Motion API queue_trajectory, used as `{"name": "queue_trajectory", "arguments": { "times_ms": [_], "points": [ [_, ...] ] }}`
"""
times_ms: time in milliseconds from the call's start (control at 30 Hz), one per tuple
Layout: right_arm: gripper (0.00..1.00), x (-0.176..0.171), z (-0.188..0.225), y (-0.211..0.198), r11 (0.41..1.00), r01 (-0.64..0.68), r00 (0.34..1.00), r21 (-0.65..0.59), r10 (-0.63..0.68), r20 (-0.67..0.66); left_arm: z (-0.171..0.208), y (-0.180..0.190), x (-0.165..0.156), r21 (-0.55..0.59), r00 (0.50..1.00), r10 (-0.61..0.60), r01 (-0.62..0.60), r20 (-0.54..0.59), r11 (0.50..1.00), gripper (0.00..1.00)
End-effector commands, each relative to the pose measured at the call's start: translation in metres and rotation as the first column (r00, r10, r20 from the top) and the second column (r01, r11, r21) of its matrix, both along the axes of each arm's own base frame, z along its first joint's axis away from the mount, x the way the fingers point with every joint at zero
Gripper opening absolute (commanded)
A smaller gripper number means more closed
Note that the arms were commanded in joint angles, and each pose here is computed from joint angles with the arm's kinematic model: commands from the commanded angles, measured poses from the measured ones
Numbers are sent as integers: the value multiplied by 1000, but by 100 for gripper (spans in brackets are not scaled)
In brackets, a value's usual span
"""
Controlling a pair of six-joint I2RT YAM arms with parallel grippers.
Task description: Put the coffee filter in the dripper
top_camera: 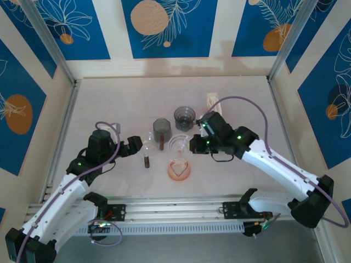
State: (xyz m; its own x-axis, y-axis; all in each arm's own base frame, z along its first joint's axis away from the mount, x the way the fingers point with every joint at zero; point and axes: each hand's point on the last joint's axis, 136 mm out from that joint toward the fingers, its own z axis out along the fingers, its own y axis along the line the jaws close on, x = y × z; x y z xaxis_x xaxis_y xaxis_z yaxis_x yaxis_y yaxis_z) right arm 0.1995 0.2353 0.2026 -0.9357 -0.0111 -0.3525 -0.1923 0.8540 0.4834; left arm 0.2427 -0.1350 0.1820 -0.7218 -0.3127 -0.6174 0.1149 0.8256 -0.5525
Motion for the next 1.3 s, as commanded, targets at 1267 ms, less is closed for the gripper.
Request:
{"name": "queue_trajectory", "arguments": {
  "times_ms": [1267],
  "points": [
    [5, -17, -51, 5, 997, -17, 980, -69, 3, -201, -2, 1, -3, 12, 1000, -5, 5, -2, 1000, 100]
  ]
}}
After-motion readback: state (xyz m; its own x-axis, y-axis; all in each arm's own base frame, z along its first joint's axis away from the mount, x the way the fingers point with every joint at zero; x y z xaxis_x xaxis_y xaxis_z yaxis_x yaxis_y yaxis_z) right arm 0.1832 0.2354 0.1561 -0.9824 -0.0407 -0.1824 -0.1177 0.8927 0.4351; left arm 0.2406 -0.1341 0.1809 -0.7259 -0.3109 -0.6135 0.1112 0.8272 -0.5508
